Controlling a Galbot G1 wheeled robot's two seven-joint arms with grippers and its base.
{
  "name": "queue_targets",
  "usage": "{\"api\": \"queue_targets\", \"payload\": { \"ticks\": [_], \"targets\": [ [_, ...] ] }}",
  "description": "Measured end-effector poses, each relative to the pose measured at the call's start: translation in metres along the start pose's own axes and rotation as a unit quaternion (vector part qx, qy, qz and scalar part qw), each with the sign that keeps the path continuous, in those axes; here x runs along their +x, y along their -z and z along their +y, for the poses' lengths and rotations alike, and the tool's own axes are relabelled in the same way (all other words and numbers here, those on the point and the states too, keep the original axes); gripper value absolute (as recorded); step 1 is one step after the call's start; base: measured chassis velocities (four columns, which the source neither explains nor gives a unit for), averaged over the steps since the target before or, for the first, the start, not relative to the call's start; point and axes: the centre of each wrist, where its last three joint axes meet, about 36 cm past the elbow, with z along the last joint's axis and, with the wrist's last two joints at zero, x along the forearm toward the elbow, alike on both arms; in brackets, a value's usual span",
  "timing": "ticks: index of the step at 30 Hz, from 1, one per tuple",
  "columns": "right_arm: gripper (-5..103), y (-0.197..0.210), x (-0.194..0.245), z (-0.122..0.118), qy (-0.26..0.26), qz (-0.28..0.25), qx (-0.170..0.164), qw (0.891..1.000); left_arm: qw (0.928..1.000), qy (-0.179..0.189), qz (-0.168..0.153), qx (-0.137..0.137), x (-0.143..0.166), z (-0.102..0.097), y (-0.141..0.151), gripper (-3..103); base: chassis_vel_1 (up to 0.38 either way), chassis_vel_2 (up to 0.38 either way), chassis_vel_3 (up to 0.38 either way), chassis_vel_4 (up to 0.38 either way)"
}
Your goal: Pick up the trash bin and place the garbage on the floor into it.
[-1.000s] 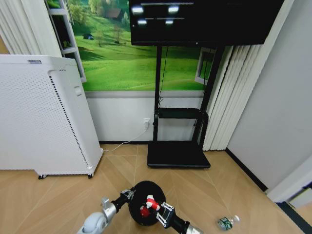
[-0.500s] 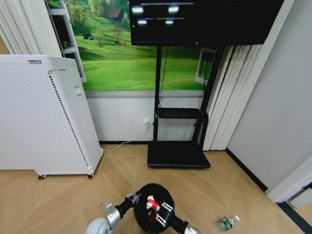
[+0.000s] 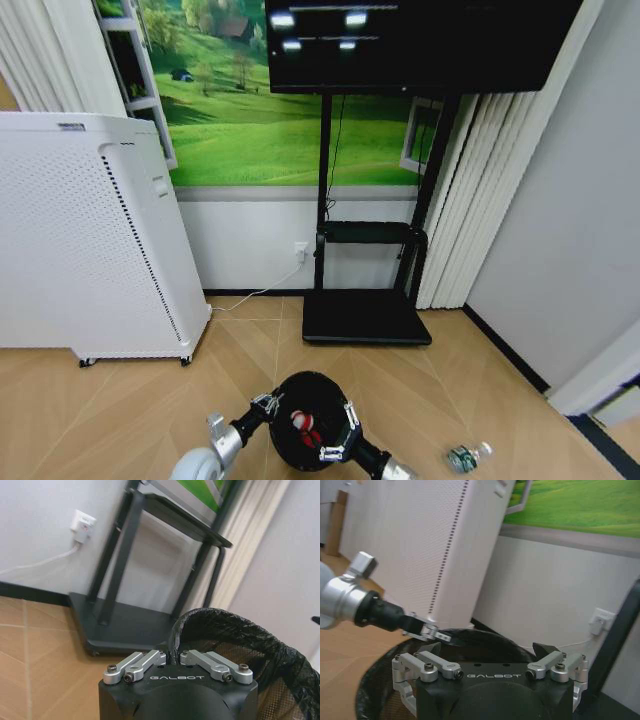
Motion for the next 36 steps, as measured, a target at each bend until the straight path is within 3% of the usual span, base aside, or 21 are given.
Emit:
{"api": "queue_targets", "payload": {
  "ticks": [8, 10, 11, 12, 14, 15, 18, 19, 21, 22, 24, 25, 27, 29, 30, 33, 34, 36],
  "targets": [
    [100, -0.026, 0.001, -0.050, -0.107, 0.038, 0.004, 0.994, 0.9986, 0.041, -0.032, -0.010, 0.015, 0.029, 0.029, 6, 0.000, 0.000, 0.000, 0.000],
    [100, -0.044, 0.008, -0.065, -0.185, 0.091, -0.006, 0.979, 0.9979, 0.050, -0.039, -0.014, 0.023, 0.035, 0.037, 6, 0.000, 0.000, 0.000, 0.000],
    [100, -0.044, 0.008, -0.065, -0.185, 0.091, -0.006, 0.979, 0.9979, 0.050, -0.039, -0.014, 0.023, 0.035, 0.037, 6, 0.000, 0.000, 0.000, 0.000],
    [101, -0.050, 0.012, -0.069, -0.215, 0.115, -0.014, 0.970, 0.9978, 0.051, -0.040, -0.014, 0.026, 0.035, 0.038, 6, 0.000, 0.000, 0.000, 0.000],
    [94, -0.066, 0.025, -0.078, -0.270, 0.179, -0.029, 0.945, 0.9978, 0.051, -0.039, -0.013, 0.029, 0.034, 0.037, 6, 0.000, 0.000, 0.000, 0.000],
    [94, -0.066, 0.025, -0.078, -0.270, 0.179, -0.029, 0.945, 0.9978, 0.051, -0.039, -0.013, 0.029, 0.034, 0.037, 6, 0.000, 0.000, 0.000, 0.000],
    [86, -0.094, 0.043, -0.085, -0.299, 0.252, -0.042, 0.919, 0.9979, 0.050, -0.041, -0.011, 0.029, 0.031, 0.034, 6, 0.000, 0.000, 0.000, 0.000],
    [86, -0.094, 0.043, -0.085, -0.299, 0.252, -0.042, 0.919, 0.9979, 0.050, -0.041, -0.011, 0.029, 0.031, 0.034, 6, 0.000, 0.000, 0.000, 0.000],
    [85, -0.114, 0.059, -0.089, -0.314, 0.303, -0.040, 0.899, 0.9978, 0.048, -0.043, -0.012, 0.028, 0.030, 0.034, 6, 0.000, 0.000, 0.000, 0.000],
    [85, -0.114, 0.059, -0.089, -0.314, 0.303, -0.040, 0.899, 0.9978, 0.048, -0.043, -0.012, 0.028, 0.030, 0.034, 6, 0.000, 0.000, 0.000, 0.000],
    [83, -0.124, 0.071, -0.092, -0.324, 0.336, -0.042, 0.883, 0.9979, 0.046, -0.045, -0.014, 0.027, 0.030, 0.034, 6, 0.000, 0.000, 0.000, 0.000],
    [83, -0.124, 0.071, -0.092, -0.324, 0.336, -0.042, 0.883, 0.9979, 0.046, -0.045, -0.014, 0.027, 0.030, 0.034, 6, 0.000, 0.000, 0.000, 0.000],
    [82, -0.137, 0.079, -0.091, -0.346, 0.368, -0.049, 0.862, 0.9978, 0.043, -0.048, -0.015, 0.025, 0.031, 0.034, 6, 0.000, 0.000, 0.000, 0.000],
    [80, -0.140, 0.083, -0.088, -0.371, 0.390, -0.070, 0.840, 0.9978, 0.040, -0.050, -0.016, 0.022, 0.030, 0.033, 6, 0.000, 0.000, 0.000, 0.000],
    [80, -0.140, 0.083, -0.088, -0.371, 0.390, -0.070, 0.840, 0.9978, 0.040, -0.050, -0.016, 0.022, 0.030, 0.033, 6, 0.000, 0.000, 0.000, 0.000],
    [75, -0.137, 0.089, -0.084, -0.399, 0.413, -0.116, 0.811, 0.9978, 0.035, -0.055, -0.015, 0.016, 0.028, 0.034, 6, 0.000, 0.000, 0.000, 0.000],
    [75, -0.137, 0.089, -0.084, -0.399, 0.413, -0.116, 0.811, 0.9978, 0.035, -0.055, -0.015, 0.016, 0.028, 0.034, 6, 0.000, 0.000, 0.000, 0.000],
    [74, -0.135, 0.089, -0.084, -0.417, 0.424, -0.158, 0.788, 0.9979, 0.032, -0.055, -0.015, 0.015, 0.028, 0.032, 6, 0.000, 0.000, 0.000, 0.000]
  ]
}}
